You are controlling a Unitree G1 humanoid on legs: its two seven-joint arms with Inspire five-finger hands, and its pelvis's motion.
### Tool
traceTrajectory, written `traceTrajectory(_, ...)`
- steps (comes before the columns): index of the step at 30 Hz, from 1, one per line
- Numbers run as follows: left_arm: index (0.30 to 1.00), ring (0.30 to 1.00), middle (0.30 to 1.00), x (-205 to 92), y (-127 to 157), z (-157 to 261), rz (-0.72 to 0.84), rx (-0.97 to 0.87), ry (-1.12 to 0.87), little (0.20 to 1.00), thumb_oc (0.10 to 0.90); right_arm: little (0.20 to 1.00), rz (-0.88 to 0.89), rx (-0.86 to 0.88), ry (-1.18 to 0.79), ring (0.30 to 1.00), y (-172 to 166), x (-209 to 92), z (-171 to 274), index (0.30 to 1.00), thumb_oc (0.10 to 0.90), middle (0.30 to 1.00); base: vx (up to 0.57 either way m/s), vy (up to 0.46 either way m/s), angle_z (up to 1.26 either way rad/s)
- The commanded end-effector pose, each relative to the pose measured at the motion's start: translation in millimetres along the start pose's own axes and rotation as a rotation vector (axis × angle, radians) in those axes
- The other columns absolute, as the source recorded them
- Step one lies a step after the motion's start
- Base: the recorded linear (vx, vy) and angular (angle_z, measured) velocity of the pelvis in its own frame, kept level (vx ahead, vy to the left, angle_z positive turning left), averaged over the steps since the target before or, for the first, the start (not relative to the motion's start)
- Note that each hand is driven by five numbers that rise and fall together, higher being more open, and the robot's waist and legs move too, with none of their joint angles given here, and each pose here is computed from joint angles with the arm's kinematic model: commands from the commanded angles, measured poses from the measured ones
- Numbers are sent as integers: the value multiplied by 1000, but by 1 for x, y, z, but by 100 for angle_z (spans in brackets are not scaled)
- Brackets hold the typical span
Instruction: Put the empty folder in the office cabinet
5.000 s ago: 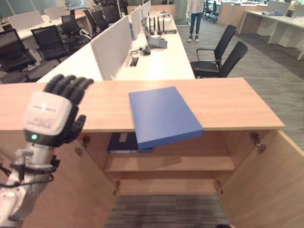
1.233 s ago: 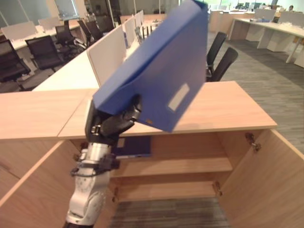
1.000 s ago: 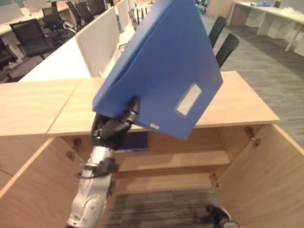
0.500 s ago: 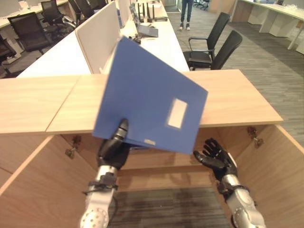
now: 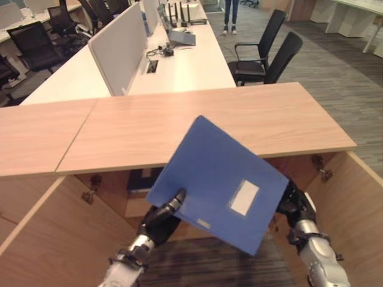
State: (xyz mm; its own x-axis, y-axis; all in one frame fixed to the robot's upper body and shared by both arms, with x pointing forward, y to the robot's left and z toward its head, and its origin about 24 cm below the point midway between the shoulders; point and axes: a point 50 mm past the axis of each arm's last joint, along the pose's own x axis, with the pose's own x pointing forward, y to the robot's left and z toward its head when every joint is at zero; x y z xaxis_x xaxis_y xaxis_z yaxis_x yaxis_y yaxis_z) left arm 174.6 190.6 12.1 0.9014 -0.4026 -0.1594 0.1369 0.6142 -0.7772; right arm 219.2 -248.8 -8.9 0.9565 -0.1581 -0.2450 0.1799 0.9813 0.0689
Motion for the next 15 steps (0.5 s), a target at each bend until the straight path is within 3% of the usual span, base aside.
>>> traceTrajectory(1, 300, 300, 300, 0, -27, 27, -211, 234, -24, 300, 400, 900, 35, -195, -273, 900, -3, 14, 61, 900, 800, 900, 0, 0, 0)
traceTrajectory(5, 300, 300, 300, -15, -19, 63, -151, 507, -75, 300, 400, 900, -25, -305, -275, 900, -25, 9, 67, 900, 800, 900, 0, 0, 0)
traceTrajectory(9, 300, 300, 300, -36, -5, 111, 15, 739, -244, 300, 400, 900, -53, -396, -272, 900, -44, 6, 78, 900, 800, 900, 0, 0, 0)
traceTrajectory(15, 300, 300, 300, -51, -1, 137, 130, 892, -333, 300, 400, 900, -41, -439, -238, 900, -51, 8, 78, 900, 800, 900, -4, 2, 3)
